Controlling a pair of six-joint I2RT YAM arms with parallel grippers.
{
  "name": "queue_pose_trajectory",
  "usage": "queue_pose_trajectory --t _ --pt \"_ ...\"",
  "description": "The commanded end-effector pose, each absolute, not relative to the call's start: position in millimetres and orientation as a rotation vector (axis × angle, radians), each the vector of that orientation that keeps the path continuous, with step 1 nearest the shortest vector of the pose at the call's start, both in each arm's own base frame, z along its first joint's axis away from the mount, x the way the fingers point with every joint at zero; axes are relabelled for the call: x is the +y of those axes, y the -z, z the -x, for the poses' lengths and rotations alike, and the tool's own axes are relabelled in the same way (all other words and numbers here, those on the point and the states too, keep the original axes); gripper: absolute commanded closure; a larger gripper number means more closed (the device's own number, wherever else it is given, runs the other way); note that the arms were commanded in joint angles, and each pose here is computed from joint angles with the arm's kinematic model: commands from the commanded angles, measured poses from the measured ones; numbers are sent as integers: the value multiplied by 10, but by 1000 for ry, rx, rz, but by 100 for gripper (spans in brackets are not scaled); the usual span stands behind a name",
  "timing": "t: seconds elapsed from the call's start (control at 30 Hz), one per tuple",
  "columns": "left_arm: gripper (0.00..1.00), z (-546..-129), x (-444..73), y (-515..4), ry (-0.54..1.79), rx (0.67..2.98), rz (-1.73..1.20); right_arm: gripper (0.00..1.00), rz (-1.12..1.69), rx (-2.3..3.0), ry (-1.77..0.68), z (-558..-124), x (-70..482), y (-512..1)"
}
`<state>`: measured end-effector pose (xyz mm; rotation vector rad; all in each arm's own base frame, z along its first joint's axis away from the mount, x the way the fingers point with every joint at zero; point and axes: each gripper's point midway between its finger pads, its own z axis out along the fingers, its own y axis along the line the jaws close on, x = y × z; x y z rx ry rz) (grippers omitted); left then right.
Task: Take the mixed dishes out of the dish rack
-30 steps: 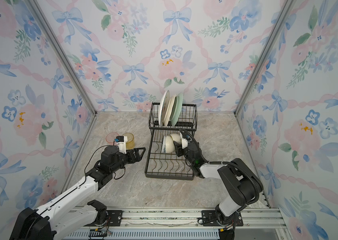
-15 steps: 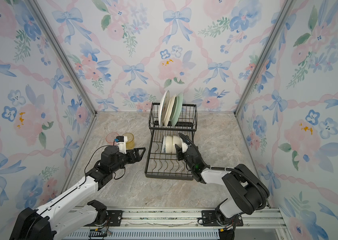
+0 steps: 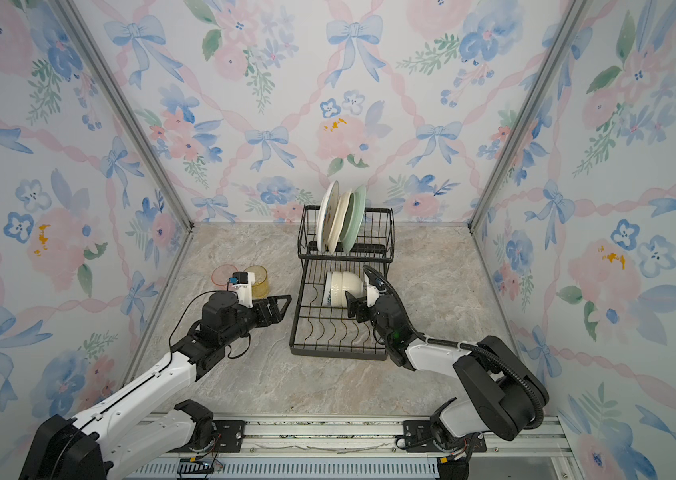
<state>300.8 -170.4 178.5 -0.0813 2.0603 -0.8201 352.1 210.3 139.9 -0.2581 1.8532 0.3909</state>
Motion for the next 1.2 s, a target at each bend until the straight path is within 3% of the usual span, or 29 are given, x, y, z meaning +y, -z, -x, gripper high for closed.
queue_pose_trajectory --t 0.0,0.8,1.17 --pt "2 -3022 -1731 -1851 844 2038 74 6 258 1881 -427 -3476 2152 -1328" --pt "2 -3004 -1719 -1874 837 2027 72 8 292 1905 -486 -3675 2277 -1099" --pt "2 -3024 -1724 -1824 828 2042 75 23 320 1874 -521 -3783 2297 -1155"
